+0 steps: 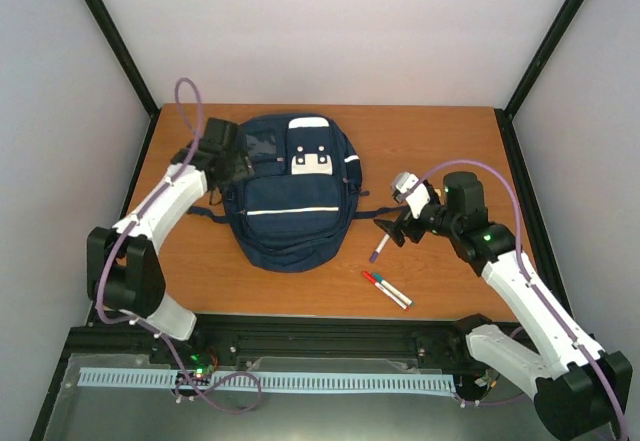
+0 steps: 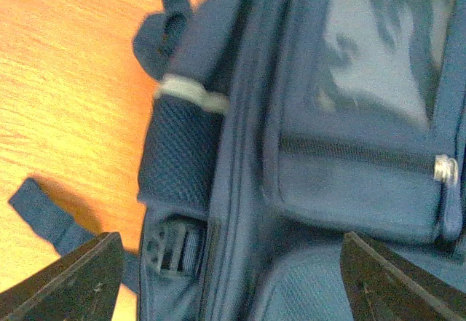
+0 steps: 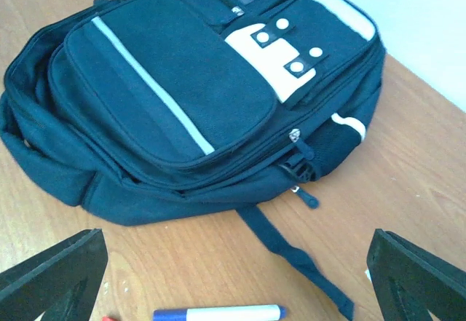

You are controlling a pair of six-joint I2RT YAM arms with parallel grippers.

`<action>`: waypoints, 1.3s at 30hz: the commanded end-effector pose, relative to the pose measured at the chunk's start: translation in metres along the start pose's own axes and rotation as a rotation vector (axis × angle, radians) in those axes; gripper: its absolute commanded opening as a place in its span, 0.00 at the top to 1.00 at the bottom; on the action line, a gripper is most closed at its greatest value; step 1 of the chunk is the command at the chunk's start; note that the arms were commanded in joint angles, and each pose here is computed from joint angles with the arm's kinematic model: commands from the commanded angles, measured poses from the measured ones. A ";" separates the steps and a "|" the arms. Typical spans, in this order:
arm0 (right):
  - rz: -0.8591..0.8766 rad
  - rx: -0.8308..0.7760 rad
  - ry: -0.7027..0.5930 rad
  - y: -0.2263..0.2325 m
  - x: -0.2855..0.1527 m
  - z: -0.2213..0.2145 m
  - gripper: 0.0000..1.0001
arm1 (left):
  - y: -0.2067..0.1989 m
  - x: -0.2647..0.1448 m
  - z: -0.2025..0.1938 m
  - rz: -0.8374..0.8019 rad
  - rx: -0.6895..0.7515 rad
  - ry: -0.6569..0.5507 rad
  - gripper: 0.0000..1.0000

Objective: Pack the student bag
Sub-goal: Adjust the student bag at the center of the board.

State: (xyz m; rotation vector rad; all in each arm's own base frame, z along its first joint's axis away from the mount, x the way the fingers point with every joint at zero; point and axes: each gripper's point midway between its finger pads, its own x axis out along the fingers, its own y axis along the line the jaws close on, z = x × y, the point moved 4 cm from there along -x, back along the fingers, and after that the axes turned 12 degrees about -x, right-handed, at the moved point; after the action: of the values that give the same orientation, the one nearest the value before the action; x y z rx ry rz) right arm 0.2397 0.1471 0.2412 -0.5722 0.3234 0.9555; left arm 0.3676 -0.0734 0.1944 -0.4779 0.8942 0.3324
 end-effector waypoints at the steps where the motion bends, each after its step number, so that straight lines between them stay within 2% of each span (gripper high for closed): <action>1: -0.117 -0.017 -0.037 -0.011 -0.009 0.005 0.00 | -0.020 0.007 0.052 -0.139 -0.120 -0.011 0.28; 3: -0.098 -0.004 -0.030 -0.008 -0.007 0.002 0.00 | -0.023 0.025 0.064 -0.144 -0.115 0.021 0.41; 5: -0.029 -0.029 -0.032 -0.001 -0.003 0.001 0.05 | -0.029 0.041 0.073 -0.164 -0.107 0.053 0.45; 8: 0.011 -0.045 -0.024 0.004 0.002 -0.004 0.09 | -0.038 0.060 0.084 -0.226 -0.086 0.080 0.46; 14: 0.025 -0.054 -0.028 0.007 0.003 -0.006 0.14 | -0.039 0.085 0.094 -0.188 -0.108 0.106 0.47; 18: 0.024 -0.059 -0.017 0.007 0.004 -0.009 0.14 | -0.038 0.101 0.097 -0.137 -0.105 0.117 0.53; 20: 0.026 -0.061 -0.013 0.007 0.005 -0.010 0.14 | -0.040 0.108 0.095 -0.139 -0.110 0.141 0.60; 23: 0.023 -0.060 -0.006 0.007 0.006 -0.011 0.14 | -0.043 0.114 0.093 -0.149 -0.121 0.168 0.75; 29: 0.039 -0.056 -0.004 0.009 0.007 -0.012 0.14 | -0.037 0.116 0.091 -0.118 -0.120 0.164 0.99; 33: 0.055 -0.052 -0.017 0.011 0.006 -0.010 0.14 | -0.019 0.112 0.092 -0.067 -0.159 0.140 0.99; 39: 0.048 -0.059 -0.028 0.011 0.003 -0.007 0.14 | 0.030 0.085 0.083 0.006 -0.278 0.112 0.99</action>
State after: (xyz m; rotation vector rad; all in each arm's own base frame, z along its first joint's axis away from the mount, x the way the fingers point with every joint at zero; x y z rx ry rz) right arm 0.2338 0.1498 0.2271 -0.6025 0.3143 1.0101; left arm 0.4948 -0.0379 0.1495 -0.7222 0.9820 0.2799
